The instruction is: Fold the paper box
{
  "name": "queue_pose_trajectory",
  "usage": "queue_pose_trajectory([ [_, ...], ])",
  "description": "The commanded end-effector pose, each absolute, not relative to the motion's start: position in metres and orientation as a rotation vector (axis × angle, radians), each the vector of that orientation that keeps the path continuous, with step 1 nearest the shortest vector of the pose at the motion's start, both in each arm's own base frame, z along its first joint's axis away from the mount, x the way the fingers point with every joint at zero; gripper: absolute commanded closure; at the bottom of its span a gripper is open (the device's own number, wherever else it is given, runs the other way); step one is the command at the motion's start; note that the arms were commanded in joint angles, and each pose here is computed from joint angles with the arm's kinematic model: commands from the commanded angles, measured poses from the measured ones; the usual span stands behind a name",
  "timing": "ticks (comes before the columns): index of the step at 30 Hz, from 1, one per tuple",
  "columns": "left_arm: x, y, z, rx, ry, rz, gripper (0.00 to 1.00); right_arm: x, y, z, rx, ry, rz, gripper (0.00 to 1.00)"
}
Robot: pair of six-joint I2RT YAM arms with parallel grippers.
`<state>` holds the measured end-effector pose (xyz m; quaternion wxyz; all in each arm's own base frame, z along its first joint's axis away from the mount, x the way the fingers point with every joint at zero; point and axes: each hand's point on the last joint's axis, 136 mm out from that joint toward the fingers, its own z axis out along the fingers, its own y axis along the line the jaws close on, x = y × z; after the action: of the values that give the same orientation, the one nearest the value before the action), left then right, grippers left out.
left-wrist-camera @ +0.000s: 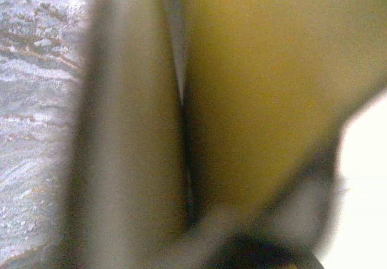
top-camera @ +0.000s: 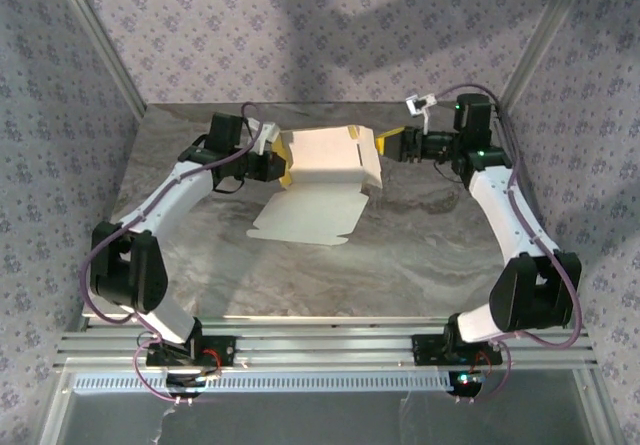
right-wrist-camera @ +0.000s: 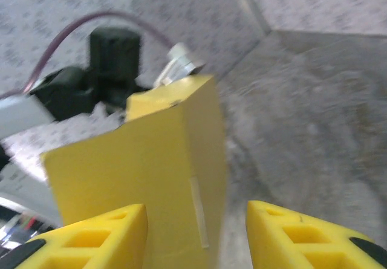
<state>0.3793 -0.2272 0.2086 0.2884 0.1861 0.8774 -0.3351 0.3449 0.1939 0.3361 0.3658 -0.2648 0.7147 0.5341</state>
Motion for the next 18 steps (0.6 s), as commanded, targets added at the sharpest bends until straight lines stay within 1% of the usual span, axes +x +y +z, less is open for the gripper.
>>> queue_pose_trajectory([
  [1,0.384,-0.235,0.234,0.575,2.273,-0.959,1.00,0.320,0.197,0.369,-0.818,1.717,1.409,0.51],
  [12,0.386,-0.235,0.238,0.576,2.283,-0.955,1.00,0.308,0.210,0.365,-0.874,1.744,1.394,0.48],
  [18,0.385,-0.236,0.241,0.571,2.277,-0.954,1.00,0.307,0.217,0.362,-0.879,1.779,1.328,0.47],
])
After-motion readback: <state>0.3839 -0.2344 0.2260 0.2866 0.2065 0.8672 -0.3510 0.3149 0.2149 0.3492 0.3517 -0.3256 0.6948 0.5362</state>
